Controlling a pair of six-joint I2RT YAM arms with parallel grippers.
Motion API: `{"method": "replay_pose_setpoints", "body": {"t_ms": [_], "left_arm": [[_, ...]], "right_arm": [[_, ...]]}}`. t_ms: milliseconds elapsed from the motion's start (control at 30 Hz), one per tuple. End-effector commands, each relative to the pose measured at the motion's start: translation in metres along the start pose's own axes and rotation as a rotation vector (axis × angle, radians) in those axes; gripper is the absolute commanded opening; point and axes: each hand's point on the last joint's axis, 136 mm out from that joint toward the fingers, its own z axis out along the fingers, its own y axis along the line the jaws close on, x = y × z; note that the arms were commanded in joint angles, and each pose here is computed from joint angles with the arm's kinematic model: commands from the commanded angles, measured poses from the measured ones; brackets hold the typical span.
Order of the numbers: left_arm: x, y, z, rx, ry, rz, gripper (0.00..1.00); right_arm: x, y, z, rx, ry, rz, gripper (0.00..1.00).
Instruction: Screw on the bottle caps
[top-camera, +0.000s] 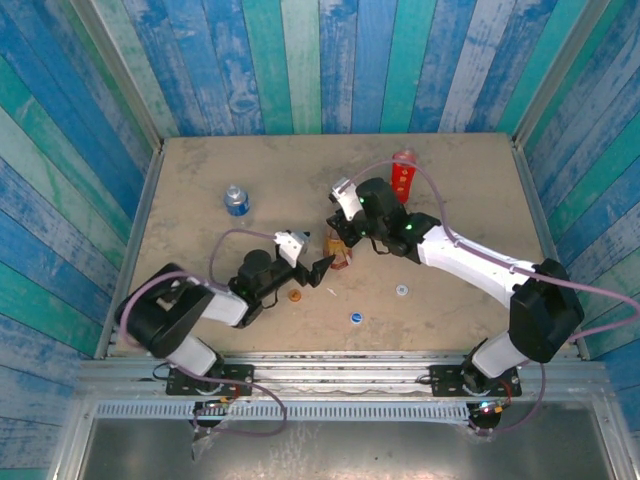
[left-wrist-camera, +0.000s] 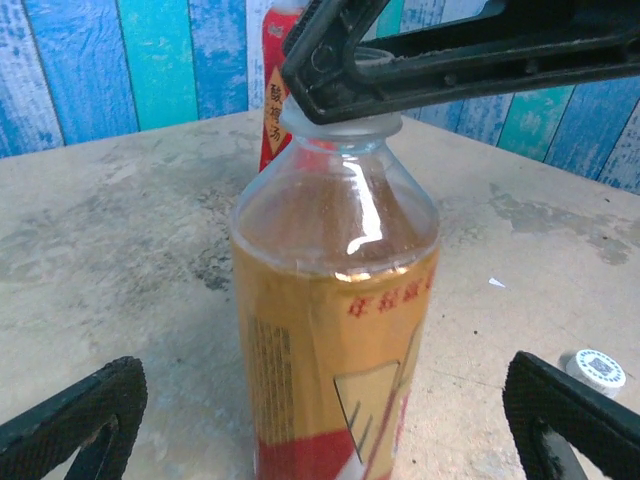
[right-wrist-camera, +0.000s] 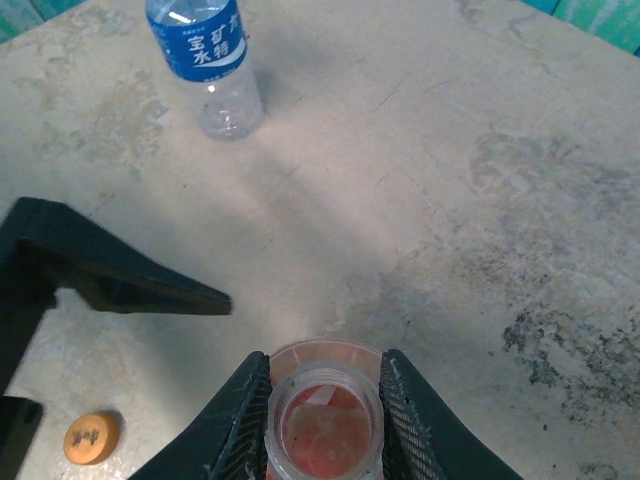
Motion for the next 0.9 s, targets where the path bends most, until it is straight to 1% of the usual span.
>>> {"method": "replay_pose_setpoints", "body": {"t_ms": [0, 33, 100, 167, 233, 300, 367, 467, 533, 667, 733, 800, 867], "left_arm": [[-0.037, -0.010, 0.009, 0.061, -0.180, 0.082, 0.95], [-0.036, -0.010, 0.011, 0.066, -0.184, 0.089, 0.96], [-0.032, -0.008, 0.014, 0.059, -0.194, 0.095, 1.00], [-0.027, -0.011, 0.019, 0.078, -0.190, 0.131, 0.98], [-0.022, -0.012, 0.024, 0.092, -0.180, 0.131, 0.96], [-0.022, -0.013, 0.026, 0.106, -0.194, 0.116, 0.93], [-0.022, -0.013, 0.026, 0.108, -0.212, 0.104, 0.89], [-0.018, -0.010, 0.030, 0.098, -0.214, 0.103, 0.85], [-0.017, -0.010, 0.032, 0.104, -0.216, 0.105, 0.80], [-0.014, -0.010, 0.036, 0.114, -0.206, 0.101, 0.71], [-0.013, -0.010, 0.039, 0.125, -0.199, 0.102, 0.69], [-0.013, -0.011, 0.040, 0.130, -0.197, 0.103, 0.62], [-0.013, -0.011, 0.040, 0.133, -0.197, 0.101, 0.59]], "right_arm": [[0.005, 0.009, -0.001, -0.057, 0.009, -0.027, 0.29], [0.005, 0.010, -0.001, -0.063, 0.010, -0.028, 0.29], [0.007, 0.010, 0.000, -0.066, 0.015, -0.026, 0.29], [0.009, 0.010, 0.002, -0.065, 0.017, -0.025, 0.29], [0.011, 0.010, 0.003, -0.062, 0.022, -0.023, 0.29], [0.012, 0.008, 0.004, -0.051, 0.028, -0.022, 0.29], [0.013, 0.007, 0.004, -0.044, 0.030, -0.023, 0.29], [0.014, 0.007, 0.005, -0.047, 0.033, -0.021, 0.28], [0.014, 0.007, 0.005, -0.050, 0.032, -0.016, 0.29], [0.015, 0.009, 0.005, -0.057, 0.038, -0.016, 0.28], [0.017, 0.009, 0.005, -0.059, 0.045, -0.016, 0.29], [0.018, 0.009, 0.005, -0.059, 0.047, -0.015, 0.29], [0.017, 0.009, 0.004, -0.058, 0.044, -0.013, 0.29]]}}
